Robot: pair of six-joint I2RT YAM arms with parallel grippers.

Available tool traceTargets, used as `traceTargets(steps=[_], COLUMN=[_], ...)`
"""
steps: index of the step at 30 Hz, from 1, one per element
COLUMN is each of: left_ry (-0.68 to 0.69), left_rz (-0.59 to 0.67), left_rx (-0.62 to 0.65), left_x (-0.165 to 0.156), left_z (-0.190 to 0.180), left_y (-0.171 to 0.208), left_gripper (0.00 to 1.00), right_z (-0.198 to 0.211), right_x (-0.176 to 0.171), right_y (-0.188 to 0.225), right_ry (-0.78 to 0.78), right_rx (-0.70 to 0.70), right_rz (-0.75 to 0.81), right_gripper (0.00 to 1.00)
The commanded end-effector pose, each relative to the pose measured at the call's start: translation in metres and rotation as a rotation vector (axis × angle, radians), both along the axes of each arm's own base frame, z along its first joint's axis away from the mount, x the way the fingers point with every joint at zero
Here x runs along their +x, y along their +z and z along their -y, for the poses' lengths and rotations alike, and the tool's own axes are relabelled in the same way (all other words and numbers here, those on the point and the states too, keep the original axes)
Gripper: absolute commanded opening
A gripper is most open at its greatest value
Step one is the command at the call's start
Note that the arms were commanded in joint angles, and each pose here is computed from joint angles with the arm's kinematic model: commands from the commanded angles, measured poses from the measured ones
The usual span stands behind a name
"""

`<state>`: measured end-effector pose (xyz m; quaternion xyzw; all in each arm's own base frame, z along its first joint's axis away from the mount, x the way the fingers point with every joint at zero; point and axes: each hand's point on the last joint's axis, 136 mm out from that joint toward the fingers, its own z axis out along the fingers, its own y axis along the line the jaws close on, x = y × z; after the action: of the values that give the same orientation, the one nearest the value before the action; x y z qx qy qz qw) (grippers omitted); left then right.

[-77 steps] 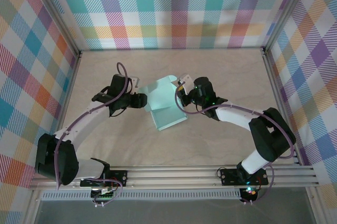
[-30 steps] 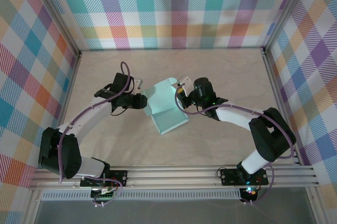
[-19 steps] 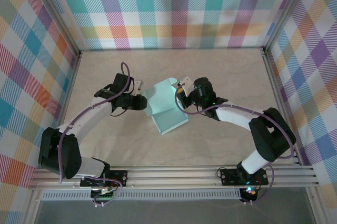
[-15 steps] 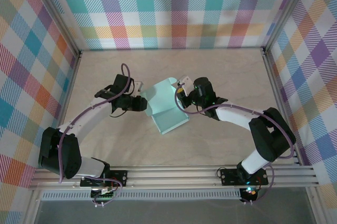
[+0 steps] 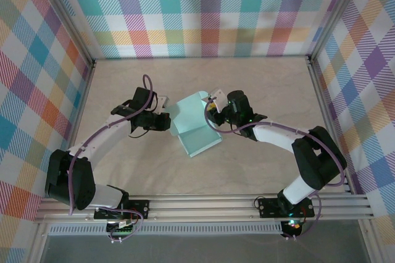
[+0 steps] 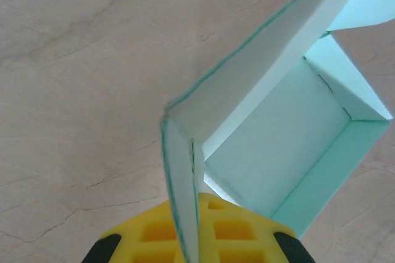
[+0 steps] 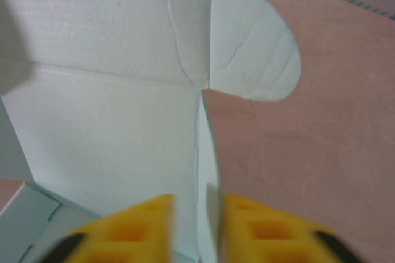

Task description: Fold the paper box

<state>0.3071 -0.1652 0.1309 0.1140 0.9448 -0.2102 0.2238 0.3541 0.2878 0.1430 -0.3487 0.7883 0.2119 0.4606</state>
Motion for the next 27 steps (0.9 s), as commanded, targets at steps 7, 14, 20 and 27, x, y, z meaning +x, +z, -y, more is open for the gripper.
traceTargets(steps=[7, 14, 20, 27], left_ry=[-0.112, -0.217, -0.258, -0.278], left_rz=[0.133, 0.238, 0.237, 0.218], left_rx=[0.099, 0.137, 0.139, 0.127], left_x=[-0.008, -0.01, -0.01, -0.012], left_z=[-0.005, 0.002, 0.006, 0.009], left_y=[0.015, 0.014, 0.011, 0.009], left_gripper=[0.0, 0.0, 0.0, 0.0], right_z=[0.015, 0.025, 0.027, 0.018], right_x=[-0.01, -0.028, -0.035, -0.033], right_y=[0.038, 0.042, 0.031, 0.02], right_ry=[0.039, 0.175, 0.283, 0.353], right_rx=[-0.124, -0.204, -0.246, -0.255], right_rz=[-0.094, -0.229, -0.367, -0.414], right_gripper=[0.73, 0.8, 0.76, 0.52])
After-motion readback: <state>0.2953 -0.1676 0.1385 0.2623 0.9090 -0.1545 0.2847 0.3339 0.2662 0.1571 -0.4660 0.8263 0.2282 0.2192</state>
